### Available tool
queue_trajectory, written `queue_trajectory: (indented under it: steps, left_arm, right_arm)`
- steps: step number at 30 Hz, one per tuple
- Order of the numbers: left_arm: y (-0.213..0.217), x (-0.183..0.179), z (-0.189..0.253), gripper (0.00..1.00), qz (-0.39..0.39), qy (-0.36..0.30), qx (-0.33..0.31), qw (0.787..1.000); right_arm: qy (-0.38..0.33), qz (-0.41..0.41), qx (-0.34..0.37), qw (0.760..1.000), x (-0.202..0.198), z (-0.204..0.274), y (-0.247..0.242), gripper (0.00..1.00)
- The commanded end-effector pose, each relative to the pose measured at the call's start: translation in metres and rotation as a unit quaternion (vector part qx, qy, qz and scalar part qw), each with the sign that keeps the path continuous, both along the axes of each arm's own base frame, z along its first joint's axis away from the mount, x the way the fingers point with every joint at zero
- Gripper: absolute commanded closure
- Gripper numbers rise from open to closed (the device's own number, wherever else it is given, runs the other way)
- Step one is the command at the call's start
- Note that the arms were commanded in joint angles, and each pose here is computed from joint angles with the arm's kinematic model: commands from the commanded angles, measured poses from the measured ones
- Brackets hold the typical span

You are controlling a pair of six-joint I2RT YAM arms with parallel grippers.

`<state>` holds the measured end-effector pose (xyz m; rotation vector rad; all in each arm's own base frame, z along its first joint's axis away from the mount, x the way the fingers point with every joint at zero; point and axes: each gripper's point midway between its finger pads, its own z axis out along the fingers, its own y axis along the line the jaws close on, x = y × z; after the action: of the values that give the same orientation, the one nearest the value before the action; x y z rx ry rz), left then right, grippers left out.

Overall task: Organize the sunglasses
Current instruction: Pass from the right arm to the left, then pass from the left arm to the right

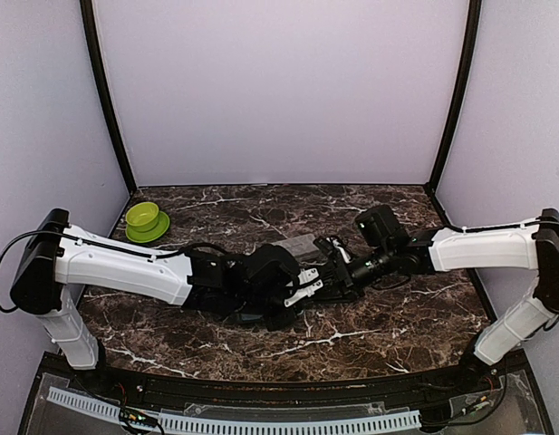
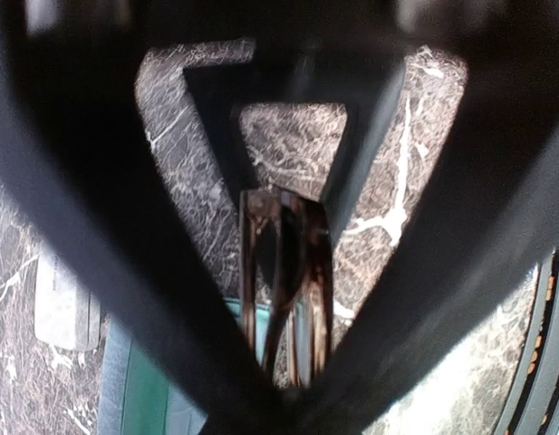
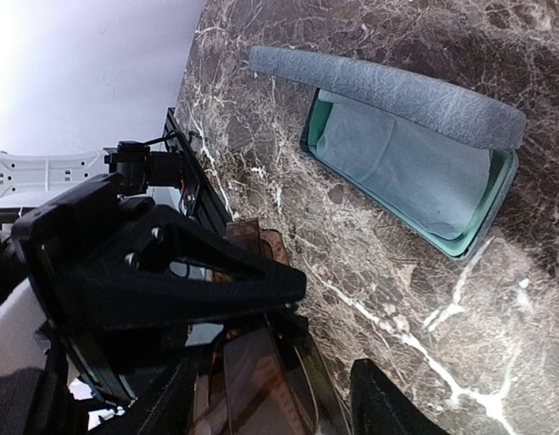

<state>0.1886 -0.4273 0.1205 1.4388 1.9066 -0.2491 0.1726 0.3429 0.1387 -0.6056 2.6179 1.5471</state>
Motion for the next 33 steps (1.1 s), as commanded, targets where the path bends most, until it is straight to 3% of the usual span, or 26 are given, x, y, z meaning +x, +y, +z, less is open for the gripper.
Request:
queue_trajectory:
  steps: [1,11,18,23,27,33]
  left_arm:
    - [0.014,0.002,0.014,0.79,0.014,0.007,-0.016,1.000]
    - [0.025,0.003,0.020,0.80,0.027,0.048,-0.054,0.997]
    - [0.040,-0.001,0.030,0.81,0.038,0.155,-0.105,0.981]
    - [0.050,-0.005,0.043,0.81,0.036,0.206,-0.142,0.967]
    - [0.057,0.012,0.066,0.81,0.074,0.218,-0.213,0.950]
    - [0.059,0.040,0.098,0.79,0.148,0.221,-0.350,0.898]
  right_arm:
    - [-0.024,-0.009,-0.006,1.000,0.007,0.005,-0.010,0.38]
    - [-0.046,-0.024,-0.025,0.998,0.015,-0.001,-0.030,0.31]
    - [-0.148,-0.059,-0.060,0.985,0.043,0.009,-0.046,0.31]
    - [-0.186,-0.054,-0.032,0.981,0.050,0.022,-0.037,0.31]
    - [-0.214,-0.060,0.001,0.975,0.051,0.035,-0.025,0.30]
    - [-0.227,-0.093,0.031,0.969,0.044,0.039,0.002,0.26]
